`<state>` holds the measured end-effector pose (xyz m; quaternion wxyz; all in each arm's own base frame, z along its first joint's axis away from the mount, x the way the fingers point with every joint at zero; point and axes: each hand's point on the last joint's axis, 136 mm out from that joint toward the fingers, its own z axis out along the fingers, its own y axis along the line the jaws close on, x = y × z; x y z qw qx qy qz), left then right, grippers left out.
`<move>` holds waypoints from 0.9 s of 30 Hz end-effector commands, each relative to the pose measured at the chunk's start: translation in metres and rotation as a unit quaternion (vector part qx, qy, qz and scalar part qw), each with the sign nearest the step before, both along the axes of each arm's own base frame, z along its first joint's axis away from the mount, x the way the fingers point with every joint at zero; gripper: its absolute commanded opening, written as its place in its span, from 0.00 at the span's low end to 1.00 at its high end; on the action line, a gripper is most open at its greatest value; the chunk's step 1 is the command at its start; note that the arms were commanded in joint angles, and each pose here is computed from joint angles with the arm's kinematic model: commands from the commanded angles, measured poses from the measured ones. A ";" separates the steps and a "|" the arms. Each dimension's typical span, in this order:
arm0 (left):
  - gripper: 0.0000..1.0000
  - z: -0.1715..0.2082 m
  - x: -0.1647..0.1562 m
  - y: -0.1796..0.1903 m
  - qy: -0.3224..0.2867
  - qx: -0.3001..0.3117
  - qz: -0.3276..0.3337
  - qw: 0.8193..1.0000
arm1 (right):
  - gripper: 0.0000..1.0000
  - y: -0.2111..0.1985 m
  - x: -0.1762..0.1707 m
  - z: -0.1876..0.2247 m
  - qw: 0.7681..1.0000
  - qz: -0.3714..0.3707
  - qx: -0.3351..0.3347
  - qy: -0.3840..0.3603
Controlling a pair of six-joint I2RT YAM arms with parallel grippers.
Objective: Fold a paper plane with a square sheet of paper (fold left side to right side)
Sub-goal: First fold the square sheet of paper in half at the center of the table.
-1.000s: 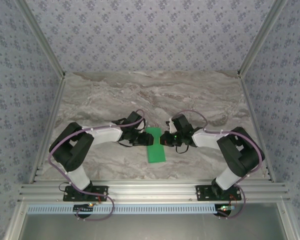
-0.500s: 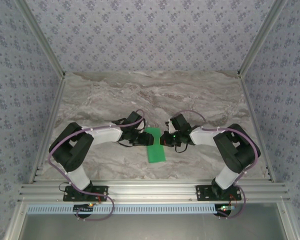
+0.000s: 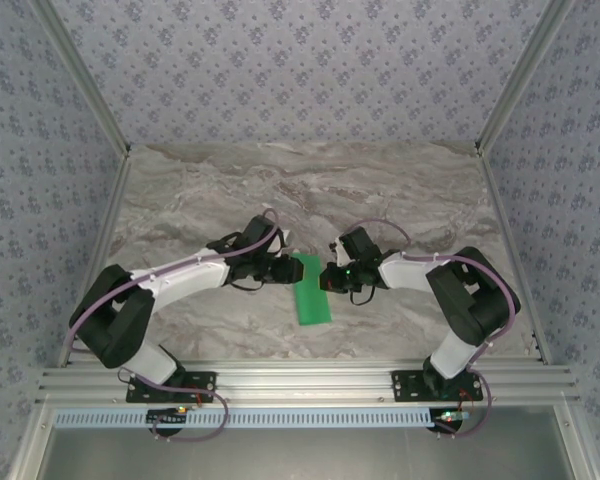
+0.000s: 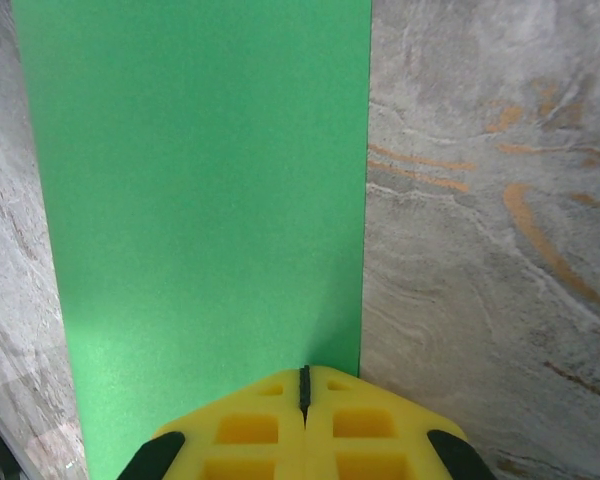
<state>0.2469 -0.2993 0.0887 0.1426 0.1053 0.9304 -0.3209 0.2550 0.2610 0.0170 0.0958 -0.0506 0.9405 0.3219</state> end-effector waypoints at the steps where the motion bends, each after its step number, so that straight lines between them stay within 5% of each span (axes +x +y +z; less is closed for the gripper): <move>1: 0.29 0.003 -0.007 -0.020 0.022 -0.057 -0.029 0.998 | 0.00 -0.025 -0.019 -0.036 0.996 -0.003 -0.079 0.042; 9: 0.26 -0.015 -0.010 -0.042 0.053 -0.084 -0.050 0.994 | 0.01 -0.025 -0.021 -0.035 0.996 0.001 -0.084 0.042; 27: 0.25 -0.079 -0.022 -0.012 0.090 0.008 -0.026 0.996 | 0.01 -0.033 -0.024 -0.039 0.992 0.011 -0.116 0.046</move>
